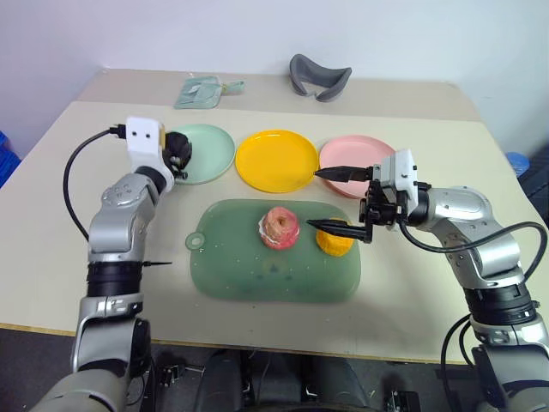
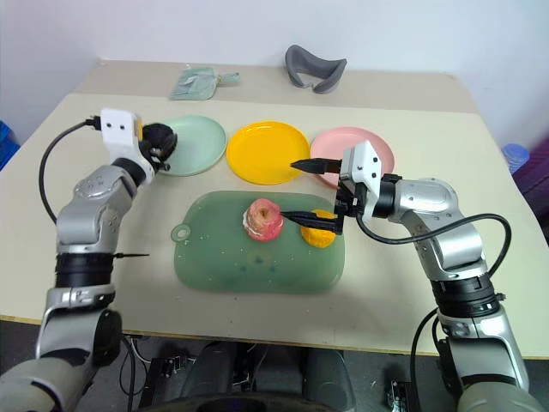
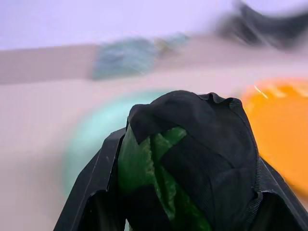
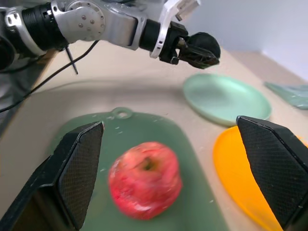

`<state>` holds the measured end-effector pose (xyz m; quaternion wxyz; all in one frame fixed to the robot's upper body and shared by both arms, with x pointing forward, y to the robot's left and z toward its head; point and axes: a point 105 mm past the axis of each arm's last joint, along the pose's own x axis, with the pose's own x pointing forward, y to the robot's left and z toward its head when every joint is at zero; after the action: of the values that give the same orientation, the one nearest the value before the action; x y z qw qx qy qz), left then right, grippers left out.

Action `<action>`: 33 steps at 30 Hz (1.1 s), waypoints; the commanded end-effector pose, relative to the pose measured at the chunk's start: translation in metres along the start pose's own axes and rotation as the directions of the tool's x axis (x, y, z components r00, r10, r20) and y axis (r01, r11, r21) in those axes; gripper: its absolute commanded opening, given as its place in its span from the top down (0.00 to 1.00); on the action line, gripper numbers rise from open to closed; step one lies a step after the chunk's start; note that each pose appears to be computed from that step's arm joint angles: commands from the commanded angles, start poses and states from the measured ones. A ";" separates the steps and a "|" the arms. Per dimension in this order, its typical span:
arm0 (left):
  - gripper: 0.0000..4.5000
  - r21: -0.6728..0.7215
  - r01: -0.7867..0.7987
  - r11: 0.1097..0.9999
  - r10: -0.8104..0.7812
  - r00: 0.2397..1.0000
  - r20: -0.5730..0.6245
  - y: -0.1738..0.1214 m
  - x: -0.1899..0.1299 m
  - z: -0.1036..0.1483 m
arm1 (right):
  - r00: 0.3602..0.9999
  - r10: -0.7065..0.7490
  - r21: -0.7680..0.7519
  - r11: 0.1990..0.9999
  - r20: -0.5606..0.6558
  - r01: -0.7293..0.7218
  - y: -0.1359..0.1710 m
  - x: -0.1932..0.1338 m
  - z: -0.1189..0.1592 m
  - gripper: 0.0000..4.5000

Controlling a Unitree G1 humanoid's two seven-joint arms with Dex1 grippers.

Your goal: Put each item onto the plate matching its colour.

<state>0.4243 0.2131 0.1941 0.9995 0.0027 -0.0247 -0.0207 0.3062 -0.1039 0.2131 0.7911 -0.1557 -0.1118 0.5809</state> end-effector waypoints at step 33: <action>0.01 -0.053 0.209 0.977 -0.192 0.955 0.225 -0.030 0.000 0.007 | 0.938 -0.316 -0.019 0.947 0.144 0.322 -0.020 0.029 0.026 0.00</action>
<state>0.4322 0.1934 0.1733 0.9928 -0.0418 -0.0913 -0.0655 0.3309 -0.0754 0.2310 0.8647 -0.1076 -0.1786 0.4569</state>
